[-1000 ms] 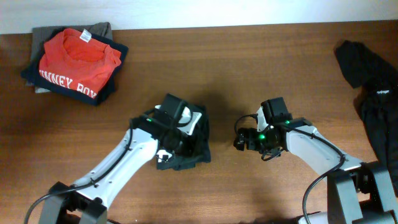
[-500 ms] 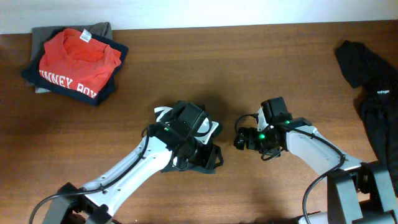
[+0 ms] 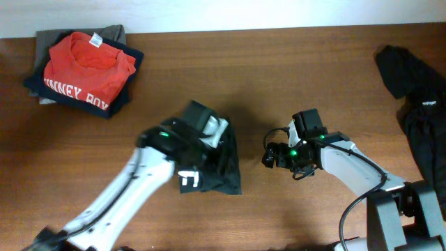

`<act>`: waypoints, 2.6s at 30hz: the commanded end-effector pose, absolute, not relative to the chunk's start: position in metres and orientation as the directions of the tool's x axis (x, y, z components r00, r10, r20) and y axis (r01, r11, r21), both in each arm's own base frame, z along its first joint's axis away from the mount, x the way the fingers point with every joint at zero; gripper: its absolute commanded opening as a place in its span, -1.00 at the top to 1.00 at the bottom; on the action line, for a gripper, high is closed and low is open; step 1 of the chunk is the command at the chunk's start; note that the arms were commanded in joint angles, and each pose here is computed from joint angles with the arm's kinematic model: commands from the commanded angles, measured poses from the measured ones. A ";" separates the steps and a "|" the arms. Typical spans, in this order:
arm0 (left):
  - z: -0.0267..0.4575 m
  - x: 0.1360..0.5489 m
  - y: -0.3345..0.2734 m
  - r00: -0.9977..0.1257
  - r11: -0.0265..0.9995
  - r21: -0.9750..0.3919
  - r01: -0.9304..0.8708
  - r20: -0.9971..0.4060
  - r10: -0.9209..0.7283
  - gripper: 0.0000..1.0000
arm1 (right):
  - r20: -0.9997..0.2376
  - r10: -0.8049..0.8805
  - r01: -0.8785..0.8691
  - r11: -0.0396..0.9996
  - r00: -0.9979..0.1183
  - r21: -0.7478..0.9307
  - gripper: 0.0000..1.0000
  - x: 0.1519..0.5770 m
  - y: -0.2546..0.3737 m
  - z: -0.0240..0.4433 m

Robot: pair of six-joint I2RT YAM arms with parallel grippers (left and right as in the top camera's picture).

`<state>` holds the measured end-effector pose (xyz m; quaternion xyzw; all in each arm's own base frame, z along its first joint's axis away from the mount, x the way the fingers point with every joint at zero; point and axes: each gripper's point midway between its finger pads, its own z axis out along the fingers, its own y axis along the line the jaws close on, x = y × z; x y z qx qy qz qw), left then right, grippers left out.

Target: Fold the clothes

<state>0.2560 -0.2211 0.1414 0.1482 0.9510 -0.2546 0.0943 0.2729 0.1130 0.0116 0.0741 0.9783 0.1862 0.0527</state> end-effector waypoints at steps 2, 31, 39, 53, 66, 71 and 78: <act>0.163 0.288 -0.182 -0.945 0.864 -0.449 0.229 -0.315 0.087 -0.72 | 0.025 0.179 0.178 0.933 -0.984 0.311 -0.98 0.246 0.103 -0.017; 0.081 0.353 -0.148 -0.971 0.903 -0.417 0.101 -0.238 -0.001 0.08 | 0.033 0.179 0.180 0.934 -0.983 0.309 -0.98 0.244 0.102 -0.017; 0.080 0.358 -0.145 -0.966 0.912 -0.398 0.102 -0.257 -0.004 0.13 | 0.034 0.179 0.181 0.934 -0.983 0.309 -0.98 0.244 0.102 -0.017; 0.062 0.362 -0.140 -0.970 0.928 -0.361 0.095 -0.242 0.005 0.61 | 0.037 0.179 0.181 0.934 -0.983 0.307 -0.98 0.243 0.102 -0.017; 0.115 0.373 -0.187 -0.965 0.780 -0.605 0.161 -0.261 -0.003 0.99 | 0.036 0.179 0.181 0.934 -0.983 0.307 -0.98 0.243 0.102 -0.017; 0.129 0.380 -0.203 -0.960 0.753 -0.636 0.168 -0.279 -0.021 0.99 | 0.034 0.179 0.181 0.934 -0.983 0.308 -0.98 0.244 0.102 -0.017; 0.135 0.381 -0.232 -0.942 0.742 -0.630 0.230 -0.337 0.006 0.99 | 0.033 0.179 0.180 0.934 -0.983 0.308 -0.98 0.244 0.102 -0.017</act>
